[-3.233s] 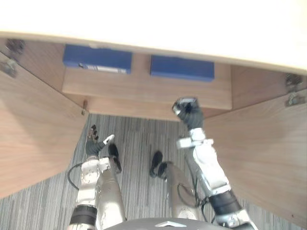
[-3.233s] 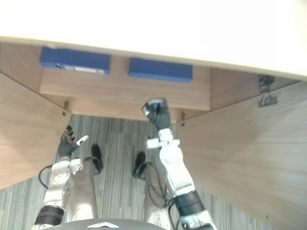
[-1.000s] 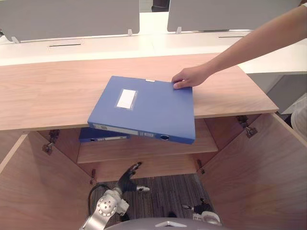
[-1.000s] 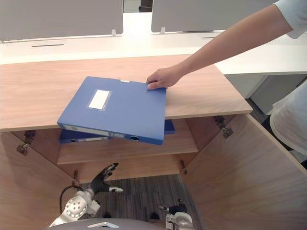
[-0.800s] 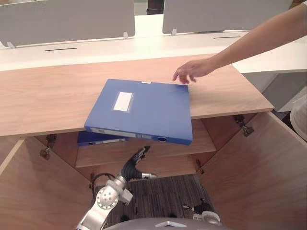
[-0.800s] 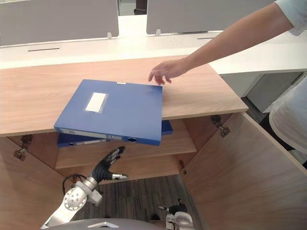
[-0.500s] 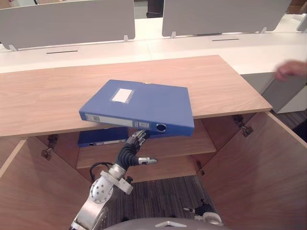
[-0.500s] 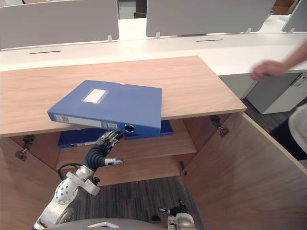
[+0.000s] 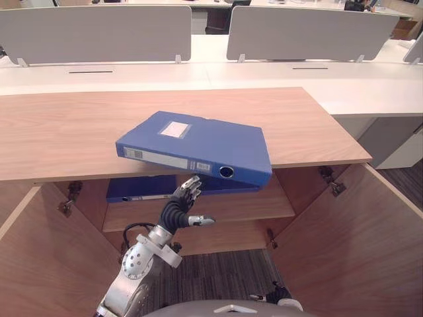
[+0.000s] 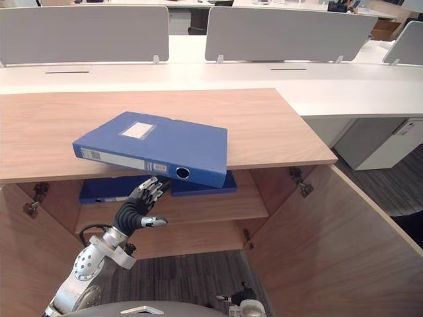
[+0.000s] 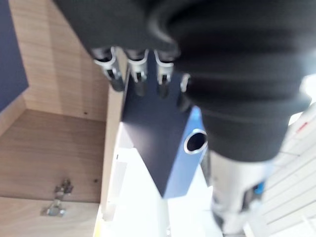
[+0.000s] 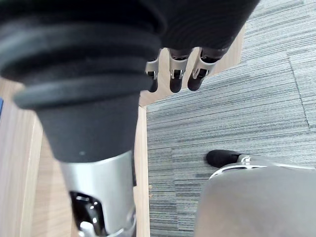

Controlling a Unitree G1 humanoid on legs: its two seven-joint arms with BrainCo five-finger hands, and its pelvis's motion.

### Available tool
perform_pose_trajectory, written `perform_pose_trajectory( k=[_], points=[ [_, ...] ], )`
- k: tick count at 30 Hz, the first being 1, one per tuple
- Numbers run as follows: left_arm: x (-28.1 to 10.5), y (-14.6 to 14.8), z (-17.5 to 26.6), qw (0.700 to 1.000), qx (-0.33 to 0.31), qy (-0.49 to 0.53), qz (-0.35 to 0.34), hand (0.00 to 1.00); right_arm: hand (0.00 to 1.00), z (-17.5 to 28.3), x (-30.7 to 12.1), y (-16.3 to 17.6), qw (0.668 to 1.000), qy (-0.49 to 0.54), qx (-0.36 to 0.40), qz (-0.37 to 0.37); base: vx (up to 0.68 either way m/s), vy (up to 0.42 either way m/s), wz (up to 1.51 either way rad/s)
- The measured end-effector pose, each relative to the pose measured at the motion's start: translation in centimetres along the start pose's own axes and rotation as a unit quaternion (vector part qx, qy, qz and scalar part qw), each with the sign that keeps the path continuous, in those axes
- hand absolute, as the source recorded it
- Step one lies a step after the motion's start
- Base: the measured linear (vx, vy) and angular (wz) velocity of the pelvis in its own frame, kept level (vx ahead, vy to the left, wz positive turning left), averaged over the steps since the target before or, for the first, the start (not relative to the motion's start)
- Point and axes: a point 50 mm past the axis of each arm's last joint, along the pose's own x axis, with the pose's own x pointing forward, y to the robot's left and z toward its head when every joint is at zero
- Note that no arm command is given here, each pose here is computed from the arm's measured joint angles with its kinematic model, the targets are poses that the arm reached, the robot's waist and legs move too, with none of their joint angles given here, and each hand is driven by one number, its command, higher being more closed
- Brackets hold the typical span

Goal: Walk over to the cabinet, pick up the folder, carry it to the office cabinet, place the folder inside the office cabinet, then close the office cabinet door

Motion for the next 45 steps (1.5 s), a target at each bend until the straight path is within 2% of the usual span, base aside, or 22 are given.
perform_pose_trajectory(
  k=[5, 12, 24, 33, 42, 45],
  points=[
    [-0.6, 0.6, -2.3, 0.998, 0.015, 0.060, 0.010, 0.00, 0.00, -0.8, -0.1, 0.0, 1.000, 0.019, 0.006, -0.001, 0.00, 0.000, 0.00],
    [-0.9, 1.2, -3.1, 0.996, 0.035, 0.084, 0.026, 0.00, 0.00, -1.6, -0.3, 0.1, 0.999, 0.035, 0.019, -0.003, 0.00, 0.000, 0.00],
    [-1.4, 2.5, -2.9, 0.993, 0.057, 0.086, 0.065, 0.00, 0.00, -2.0, -0.3, -0.1, 0.998, 0.043, 0.038, -0.010, 0.00, 0.000, 0.00],
    [-3.2, 3.9, -3.0, 0.987, 0.065, 0.100, 0.111, 0.00, 0.00, -2.0, -0.3, -0.1, 0.998, 0.043, 0.038, -0.011, 0.00, 0.000, 0.03],
    [-4.0, 4.4, -1.5, 0.985, 0.066, 0.071, 0.145, 0.00, 0.00, -1.9, -0.3, -0.1, 0.998, 0.042, 0.037, -0.010, 0.00, -0.009, 0.08],
    [-4.0, 4.4, -0.7, 0.985, 0.049, 0.047, 0.157, 0.00, 0.00, -2.0, -0.3, -0.1, 0.998, 0.042, 0.037, -0.011, -0.02, -0.018, 0.10]
  ],
)
